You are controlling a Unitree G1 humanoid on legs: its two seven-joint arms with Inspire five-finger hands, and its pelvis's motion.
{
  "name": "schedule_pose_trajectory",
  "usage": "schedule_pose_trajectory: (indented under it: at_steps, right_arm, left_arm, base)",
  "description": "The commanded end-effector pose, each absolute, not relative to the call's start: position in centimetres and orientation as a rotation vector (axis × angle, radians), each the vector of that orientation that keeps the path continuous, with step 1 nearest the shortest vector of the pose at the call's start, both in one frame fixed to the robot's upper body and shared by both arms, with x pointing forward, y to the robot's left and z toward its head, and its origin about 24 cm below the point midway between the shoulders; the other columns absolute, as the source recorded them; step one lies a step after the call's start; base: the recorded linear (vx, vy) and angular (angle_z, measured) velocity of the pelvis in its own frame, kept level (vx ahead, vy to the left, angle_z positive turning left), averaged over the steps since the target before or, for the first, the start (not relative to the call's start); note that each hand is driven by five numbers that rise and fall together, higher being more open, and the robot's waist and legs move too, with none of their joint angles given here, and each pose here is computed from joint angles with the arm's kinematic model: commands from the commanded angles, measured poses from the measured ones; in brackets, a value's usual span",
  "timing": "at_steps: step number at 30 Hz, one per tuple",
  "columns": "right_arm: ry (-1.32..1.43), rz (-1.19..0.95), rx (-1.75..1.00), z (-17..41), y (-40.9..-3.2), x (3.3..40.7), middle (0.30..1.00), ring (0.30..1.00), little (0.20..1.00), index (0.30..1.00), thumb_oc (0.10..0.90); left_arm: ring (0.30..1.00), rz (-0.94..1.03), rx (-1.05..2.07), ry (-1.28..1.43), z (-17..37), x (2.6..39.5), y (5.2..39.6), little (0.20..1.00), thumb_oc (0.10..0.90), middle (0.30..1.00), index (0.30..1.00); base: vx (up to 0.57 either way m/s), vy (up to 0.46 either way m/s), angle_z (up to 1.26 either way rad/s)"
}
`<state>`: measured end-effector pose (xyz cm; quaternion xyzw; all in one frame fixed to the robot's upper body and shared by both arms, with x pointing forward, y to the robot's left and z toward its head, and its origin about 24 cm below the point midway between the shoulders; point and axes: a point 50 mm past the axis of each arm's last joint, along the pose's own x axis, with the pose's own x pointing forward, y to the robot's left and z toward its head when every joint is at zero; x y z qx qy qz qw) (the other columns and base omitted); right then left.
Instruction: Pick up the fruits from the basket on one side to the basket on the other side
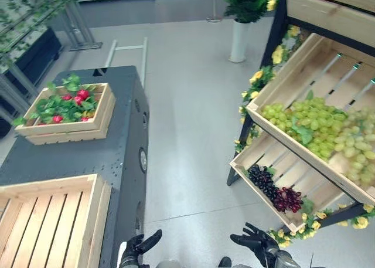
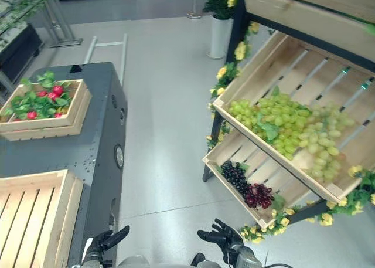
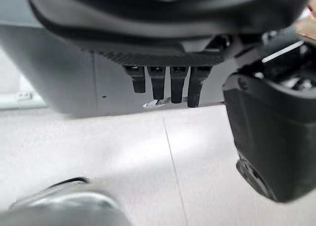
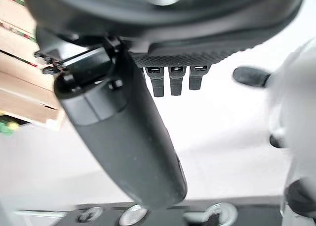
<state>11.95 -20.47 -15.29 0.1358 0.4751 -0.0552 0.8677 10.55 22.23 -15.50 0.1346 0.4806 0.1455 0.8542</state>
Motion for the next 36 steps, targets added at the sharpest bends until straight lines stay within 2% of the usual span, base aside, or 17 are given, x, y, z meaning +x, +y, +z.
schedule_pose_trajectory:
  at_steps: [1, 7, 13, 18, 24, 28, 31, 33, 36]
  right_arm:
    - [0.836, -0.121, 0.302, -13.7, -20.2, 16.2, 0.900, 0.900, 0.900, 0.900, 0.800]
    - [0.867, -0.065, 0.266, -14.0, -19.0, 16.4, 0.900, 0.900, 0.900, 0.900, 0.800]
    - [0.914, -0.115, 0.255, -14.6, -19.2, 15.3, 0.900, 0.900, 0.900, 0.900, 0.800]
    - [0.918, -0.175, 0.279, -14.8, -20.0, 14.4, 0.900, 0.900, 0.900, 0.900, 0.800]
    - [0.955, -0.162, 0.204, -15.1, -20.6, 13.7, 0.900, 0.900, 0.900, 0.900, 0.800]
    - [0.974, -0.102, 0.122, -15.1, -20.4, 13.8, 0.900, 0.900, 0.900, 0.900, 0.800]
    - [1.033, 0.063, -0.080, -14.9, -19.7, 15.1, 0.900, 0.900, 0.900, 0.900, 0.800]
    - [1.054, 0.071, -0.065, -15.1, -19.5, 14.7, 0.900, 0.900, 0.900, 0.900, 0.800]
    - [1.091, 0.037, 0.014, -15.6, -18.8, 13.6, 0.900, 0.900, 0.900, 0.900, 0.800]
  left_arm:
    - [0.900, 0.181, 0.351, 0.864, -14.5, 13.8, 20.8, 0.900, 0.800, 0.900, 0.900]
    - [0.900, 0.159, 0.389, 0.877, -14.5, 13.9, 21.2, 0.900, 0.800, 0.900, 0.900]
    - [0.900, 0.111, 0.415, 0.932, -15.1, 12.3, 20.8, 0.900, 0.800, 0.900, 0.900]
    - [0.900, -0.008, 0.569, 0.961, -15.3, 11.9, 21.5, 0.900, 0.800, 0.900, 0.900]
    - [0.900, 0.091, 0.468, 0.989, -15.0, 12.4, 23.1, 0.900, 0.800, 0.900, 0.900]
    - [0.900, 0.027, 0.482, 0.978, -14.9, 12.9, 22.5, 0.900, 0.800, 0.900, 0.900]
    - [0.900, 0.102, 0.392, 0.953, -14.7, 13.9, 21.9, 0.900, 0.800, 0.900, 0.900]
    - [0.900, 0.158, 0.316, 0.948, -14.8, 13.8, 21.7, 0.900, 0.800, 0.900, 0.900]
    - [0.900, 0.053, 0.355, 0.892, -14.8, 13.8, 20.2, 0.900, 0.800, 0.900, 0.900]
  base:
    - [-0.20, 0.072, 0.83]
    - [-0.21, 0.086, 0.44]
    - [-0.16, 0.099, 0.00]
    - [-0.21, 0.071, 0.08]
    - [-0.15, 0.004, 0.25]
    - [-0.08, -0.200, 0.22]
    - [-0.15, -0.293, 0.05]
    - [-0.03, -0.278, -0.20]
    - [0.04, -0.194, 0.25]
